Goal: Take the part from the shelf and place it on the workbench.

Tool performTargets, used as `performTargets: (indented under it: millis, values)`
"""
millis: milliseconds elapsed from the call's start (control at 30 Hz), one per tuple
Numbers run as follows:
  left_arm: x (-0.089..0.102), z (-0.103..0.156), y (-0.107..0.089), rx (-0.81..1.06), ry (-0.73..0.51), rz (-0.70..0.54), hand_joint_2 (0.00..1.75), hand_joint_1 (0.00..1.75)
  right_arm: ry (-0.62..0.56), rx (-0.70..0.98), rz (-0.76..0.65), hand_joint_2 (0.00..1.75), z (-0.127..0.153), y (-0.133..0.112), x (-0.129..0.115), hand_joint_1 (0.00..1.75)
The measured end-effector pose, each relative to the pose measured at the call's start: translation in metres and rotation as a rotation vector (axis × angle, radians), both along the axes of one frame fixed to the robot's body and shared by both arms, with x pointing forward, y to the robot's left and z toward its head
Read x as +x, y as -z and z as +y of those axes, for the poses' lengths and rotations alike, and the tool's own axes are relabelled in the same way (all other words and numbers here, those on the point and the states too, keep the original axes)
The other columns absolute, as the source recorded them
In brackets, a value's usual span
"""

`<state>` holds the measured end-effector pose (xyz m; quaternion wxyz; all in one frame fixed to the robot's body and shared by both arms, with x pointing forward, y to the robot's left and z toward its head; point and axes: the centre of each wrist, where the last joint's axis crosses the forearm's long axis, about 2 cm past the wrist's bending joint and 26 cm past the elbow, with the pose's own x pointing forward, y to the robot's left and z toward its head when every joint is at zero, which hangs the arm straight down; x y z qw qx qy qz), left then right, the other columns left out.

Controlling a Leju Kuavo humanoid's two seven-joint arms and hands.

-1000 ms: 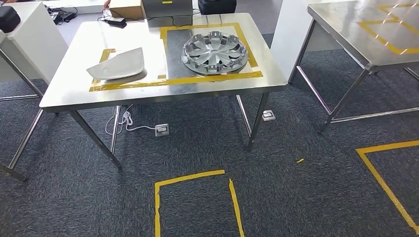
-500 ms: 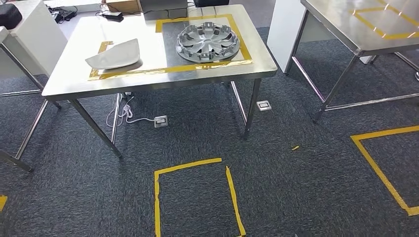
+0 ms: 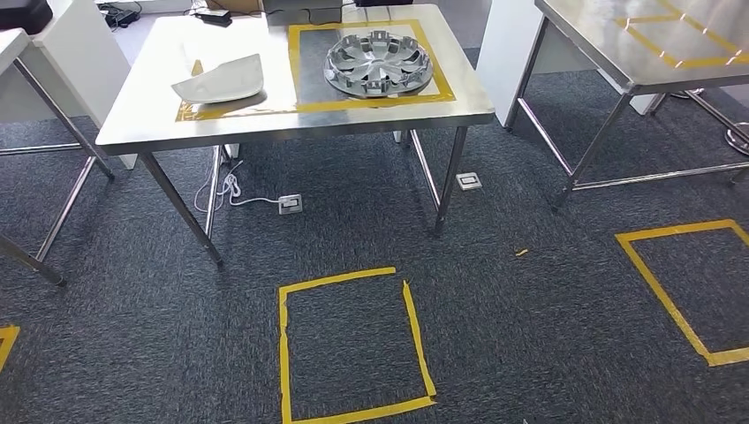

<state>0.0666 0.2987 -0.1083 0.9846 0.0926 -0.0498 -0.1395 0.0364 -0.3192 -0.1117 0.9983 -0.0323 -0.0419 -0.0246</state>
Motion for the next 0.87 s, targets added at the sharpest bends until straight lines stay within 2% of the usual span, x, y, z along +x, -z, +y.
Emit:
performTargets:
  millis: [33, 133, 267, 433, 567, 767, 867]
  values:
    - [0.000, 0.000, 0.000, -0.009, 0.004, 0.000, 1.75, 0.00, 0.000, 0.001, 0.005, 0.44, 0.000, 0.000, 0.000, 0.00]
    - [0.001, 0.000, 0.000, -0.021, 0.021, 0.014, 1.75, 0.00, -0.003, 0.004, 0.020, 1.75, 0.001, 0.000, -0.001, 0.00]
    - [0.005, -0.002, -0.001, -0.023, 0.021, 0.022, 1.75, 0.00, -0.025, 0.011, 0.033, 1.75, 0.003, 0.001, -0.008, 0.00]
    - [0.013, -0.005, -0.003, -0.072, -0.003, -0.053, 1.75, 0.00, -0.039, 0.022, 0.058, 1.75, 0.007, 0.003, -0.036, 0.00]
    - [-0.003, -0.008, 0.000, -0.117, -0.043, -0.072, 1.75, 0.00, -0.033, 0.022, 0.033, 1.75, 0.009, 0.003, -0.045, 0.00]
    - [-0.036, -0.006, 0.003, -0.167, -0.123, -0.091, 1.75, 0.00, -0.025, 0.030, -0.043, 1.75, 0.013, 0.002, -0.044, 0.00]
    - [-0.046, -0.005, 0.003, -0.186, -0.153, -0.106, 1.75, 0.00, -0.021, 0.036, -0.076, 1.75, 0.016, 0.002, -0.043, 0.00]
